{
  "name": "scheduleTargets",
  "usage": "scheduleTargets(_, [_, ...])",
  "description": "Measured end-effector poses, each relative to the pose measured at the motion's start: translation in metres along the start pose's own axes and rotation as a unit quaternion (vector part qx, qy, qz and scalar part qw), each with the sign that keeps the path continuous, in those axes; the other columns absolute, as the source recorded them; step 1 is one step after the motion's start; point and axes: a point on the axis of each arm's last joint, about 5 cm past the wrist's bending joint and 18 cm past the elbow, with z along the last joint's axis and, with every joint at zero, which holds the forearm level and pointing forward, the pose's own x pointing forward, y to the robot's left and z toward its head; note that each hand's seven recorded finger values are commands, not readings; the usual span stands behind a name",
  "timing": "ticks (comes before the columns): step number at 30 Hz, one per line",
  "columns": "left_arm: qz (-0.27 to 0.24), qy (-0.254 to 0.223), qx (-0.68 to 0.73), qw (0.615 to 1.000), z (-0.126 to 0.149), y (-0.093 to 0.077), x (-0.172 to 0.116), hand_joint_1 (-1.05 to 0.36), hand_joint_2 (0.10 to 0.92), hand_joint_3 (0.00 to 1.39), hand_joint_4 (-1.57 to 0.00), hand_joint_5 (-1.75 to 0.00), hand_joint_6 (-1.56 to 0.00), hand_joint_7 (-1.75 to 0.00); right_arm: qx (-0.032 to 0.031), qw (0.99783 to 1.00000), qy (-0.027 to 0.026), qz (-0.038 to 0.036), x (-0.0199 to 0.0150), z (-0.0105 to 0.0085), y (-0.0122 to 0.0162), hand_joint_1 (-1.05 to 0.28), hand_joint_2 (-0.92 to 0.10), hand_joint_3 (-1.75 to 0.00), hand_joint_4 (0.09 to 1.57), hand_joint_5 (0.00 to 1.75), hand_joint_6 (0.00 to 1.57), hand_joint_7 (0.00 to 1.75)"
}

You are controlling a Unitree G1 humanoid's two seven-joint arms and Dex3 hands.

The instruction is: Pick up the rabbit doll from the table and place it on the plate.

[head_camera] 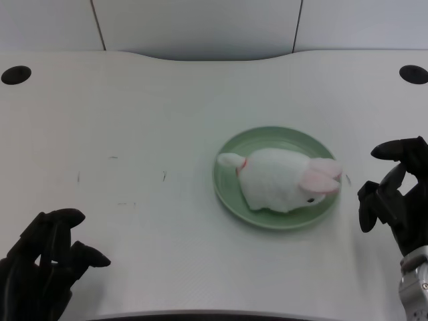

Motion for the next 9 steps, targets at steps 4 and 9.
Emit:
scheduleTargets(4, [0.003,-0.003,-0.002,1.000,0.0012,0.0011,-0.0006,-0.39,0.921,0.53,-0.50,-1.75,-0.44,-1.32,0.0002,0.99994,-0.0107,-0.0003,-0.0014,-0.0007,-0.0009,-0.20,-0.92,-1.42,1.57,1.75,1.11,1.75])
scheduleTargets(9, [0.006,-0.003,-0.006,1.000,0.0020,0.0023,-0.0013,-0.38,0.921,0.53,-0.49,-1.75,-0.42,-1.31,0.0131,0.99991,-0.0026,-0.0002,-0.0036,-0.0027,-0.0006,-0.24,-0.92,-1.43,1.57,1.75,1.20,1.75])
